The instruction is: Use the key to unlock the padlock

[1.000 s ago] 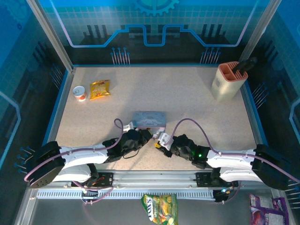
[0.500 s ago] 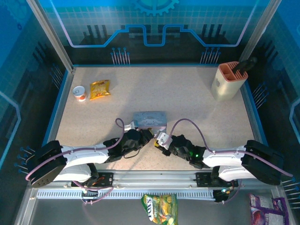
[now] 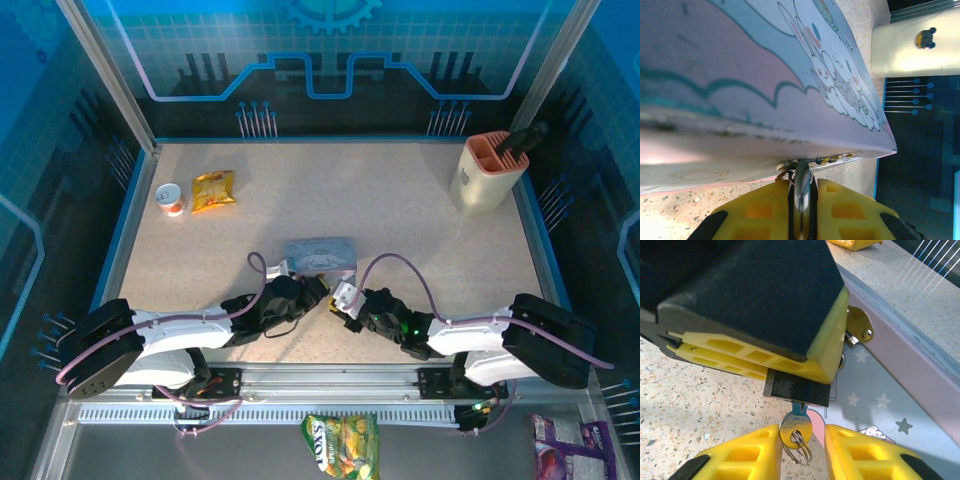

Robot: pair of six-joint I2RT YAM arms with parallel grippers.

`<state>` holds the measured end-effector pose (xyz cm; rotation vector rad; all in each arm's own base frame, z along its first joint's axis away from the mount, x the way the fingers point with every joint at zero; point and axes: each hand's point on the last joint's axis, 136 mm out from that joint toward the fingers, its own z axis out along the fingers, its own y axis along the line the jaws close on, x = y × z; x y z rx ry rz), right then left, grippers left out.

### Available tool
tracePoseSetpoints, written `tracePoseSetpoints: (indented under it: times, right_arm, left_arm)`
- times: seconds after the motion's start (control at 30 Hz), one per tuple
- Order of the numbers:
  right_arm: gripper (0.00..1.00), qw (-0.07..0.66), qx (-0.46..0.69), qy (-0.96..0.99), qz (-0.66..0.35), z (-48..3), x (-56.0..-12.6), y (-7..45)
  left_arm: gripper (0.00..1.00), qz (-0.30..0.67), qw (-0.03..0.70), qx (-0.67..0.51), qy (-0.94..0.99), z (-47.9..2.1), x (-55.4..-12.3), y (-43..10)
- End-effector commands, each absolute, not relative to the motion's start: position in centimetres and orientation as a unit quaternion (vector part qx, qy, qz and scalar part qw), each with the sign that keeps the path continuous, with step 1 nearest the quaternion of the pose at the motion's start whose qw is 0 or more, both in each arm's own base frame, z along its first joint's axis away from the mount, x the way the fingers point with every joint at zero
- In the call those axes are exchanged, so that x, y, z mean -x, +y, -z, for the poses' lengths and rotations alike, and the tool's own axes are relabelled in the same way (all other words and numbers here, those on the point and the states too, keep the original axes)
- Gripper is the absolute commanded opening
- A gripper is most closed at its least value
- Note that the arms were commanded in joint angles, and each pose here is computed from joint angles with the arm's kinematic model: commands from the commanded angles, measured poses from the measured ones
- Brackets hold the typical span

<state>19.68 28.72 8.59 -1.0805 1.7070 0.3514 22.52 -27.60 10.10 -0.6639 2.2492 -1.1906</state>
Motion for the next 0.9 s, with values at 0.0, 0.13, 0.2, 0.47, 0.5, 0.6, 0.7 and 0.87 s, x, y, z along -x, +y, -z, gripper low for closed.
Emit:
tracePoseSetpoints:
  times: [0.0, 0.13, 0.2, 0.47, 0.5, 0.6, 0.7, 0.87]
  right_arm:
    - [0.26, 0.539, 0.439, 0.704, -0.146, -9.8, -20.1, 29.3]
    - [0.24, 0.539, 0.436, 0.705, -0.150, -9.8, -20.1, 29.4]
    - [0.23, 0.539, 0.434, 0.706, -0.151, -9.8, -20.1, 29.5]
    - [0.21, 0.537, 0.428, 0.711, -0.152, -9.7, -20.3, 29.7]
    - [0.21, 0.537, 0.426, 0.712, -0.152, -9.8, -20.3, 29.7]
    - [0.19, 0.536, 0.423, 0.714, -0.152, -9.8, -20.4, 29.7]
    - [0.16, 0.533, 0.416, 0.720, -0.157, -9.8, -20.4, 29.7]
    - [0.13, 0.526, 0.392, 0.734, -0.178, -10.0, -20.6, 30.2]
  left_arm:
    - [0.00, 0.472, 0.266, 0.229, 0.809, -12.6, -23.4, -29.1]
    - [0.00, 0.472, 0.264, 0.229, 0.809, -12.5, -23.3, -29.2]
    - [0.00, 0.473, 0.262, 0.227, 0.810, -12.6, -23.3, -29.4]
    - [0.00, 0.472, 0.260, 0.226, 0.811, -12.4, -23.2, -29.8]
    - [0.00, 0.473, 0.260, 0.225, 0.811, -12.5, -23.2, -29.9]
    - [0.00, 0.471, 0.259, 0.224, 0.813, -12.3, -23.1, -30.0]
    - [0.00, 0.469, 0.258, 0.224, 0.814, -12.2, -23.1, -30.1]
    - [0.00, 0.461, 0.265, 0.217, 0.819, -12.0, -23.3, -30.0]
